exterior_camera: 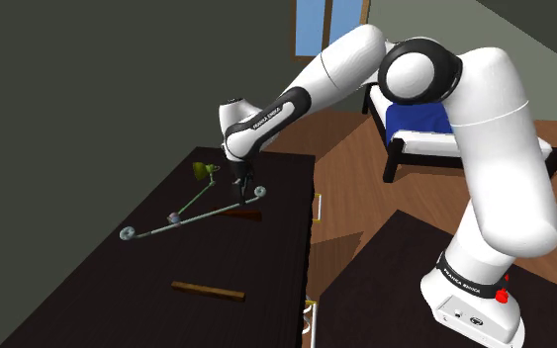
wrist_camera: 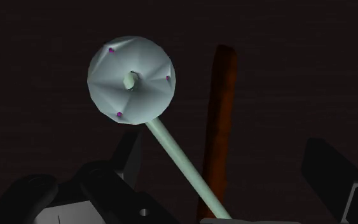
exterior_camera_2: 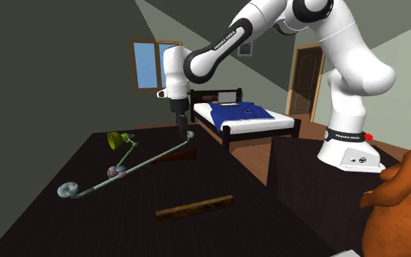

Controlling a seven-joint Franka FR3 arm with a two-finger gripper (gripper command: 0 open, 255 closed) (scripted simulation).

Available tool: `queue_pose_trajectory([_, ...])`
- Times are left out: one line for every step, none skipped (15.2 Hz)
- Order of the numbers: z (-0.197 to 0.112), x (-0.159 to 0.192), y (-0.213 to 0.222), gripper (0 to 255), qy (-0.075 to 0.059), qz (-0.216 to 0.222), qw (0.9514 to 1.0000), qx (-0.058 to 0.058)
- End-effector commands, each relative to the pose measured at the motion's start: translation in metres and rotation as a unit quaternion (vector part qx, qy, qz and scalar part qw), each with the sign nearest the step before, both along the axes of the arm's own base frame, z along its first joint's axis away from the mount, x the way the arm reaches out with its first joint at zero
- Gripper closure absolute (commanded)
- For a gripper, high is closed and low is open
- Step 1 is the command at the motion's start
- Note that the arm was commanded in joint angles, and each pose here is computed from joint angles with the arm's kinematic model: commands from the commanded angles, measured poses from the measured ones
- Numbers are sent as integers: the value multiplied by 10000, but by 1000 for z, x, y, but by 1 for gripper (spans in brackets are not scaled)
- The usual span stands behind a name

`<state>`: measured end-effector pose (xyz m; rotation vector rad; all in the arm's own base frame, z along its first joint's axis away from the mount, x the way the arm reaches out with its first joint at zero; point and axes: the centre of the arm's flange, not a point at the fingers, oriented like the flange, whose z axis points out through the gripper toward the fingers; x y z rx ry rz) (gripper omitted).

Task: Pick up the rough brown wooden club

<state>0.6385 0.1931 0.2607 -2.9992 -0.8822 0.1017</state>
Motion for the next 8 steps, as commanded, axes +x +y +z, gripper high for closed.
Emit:
queue_pose_trajectory([-21, 15, 15, 0, 27, 132, 9999, 9])
queue_pose_trajectory([-30, 21, 22, 0, 39, 198, 9998, 14])
queue_pose_trajectory([-40, 28, 30, 0, 52, 264, 9996, 18])
queue_pose_trajectory([-41, 28, 30, 0, 54, 272, 9996, 19])
queue_pose_trajectory([-46, 28, 30, 0, 54, 272, 9996, 19])
queue_pose_trajectory([-51, 28, 30, 0, 54, 272, 9996, 19])
queue_pose_trajectory([-57, 28, 30, 0, 54, 272, 9996, 19])
queue_pose_trajectory([-62, 28, 30, 0, 54, 272, 9996, 19])
